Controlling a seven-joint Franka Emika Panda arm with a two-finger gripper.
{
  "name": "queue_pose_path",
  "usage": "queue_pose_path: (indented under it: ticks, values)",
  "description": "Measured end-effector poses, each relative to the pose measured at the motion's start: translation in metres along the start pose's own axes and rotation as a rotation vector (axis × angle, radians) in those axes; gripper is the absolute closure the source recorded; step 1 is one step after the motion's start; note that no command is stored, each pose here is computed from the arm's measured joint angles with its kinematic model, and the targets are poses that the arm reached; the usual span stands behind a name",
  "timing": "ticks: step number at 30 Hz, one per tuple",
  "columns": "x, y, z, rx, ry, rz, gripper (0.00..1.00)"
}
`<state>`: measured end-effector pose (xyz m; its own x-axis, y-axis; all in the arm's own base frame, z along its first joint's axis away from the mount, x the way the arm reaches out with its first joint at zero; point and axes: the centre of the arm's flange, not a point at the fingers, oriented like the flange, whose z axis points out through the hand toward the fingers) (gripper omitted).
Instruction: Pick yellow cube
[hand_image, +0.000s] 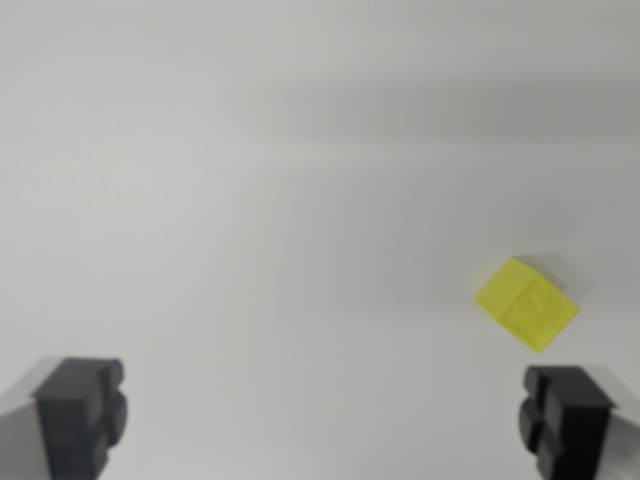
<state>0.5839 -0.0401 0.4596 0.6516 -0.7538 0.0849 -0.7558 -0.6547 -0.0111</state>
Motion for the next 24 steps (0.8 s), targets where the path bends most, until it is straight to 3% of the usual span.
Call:
queue_pose_path:
  ticks: [7,24]
  values:
    - [0.0,0.003,0.002,-0.0021,-0.002,0.011,0.0]
    - [0.008,0.032,0.044,-0.0077,-0.0115,0.1,0.0]
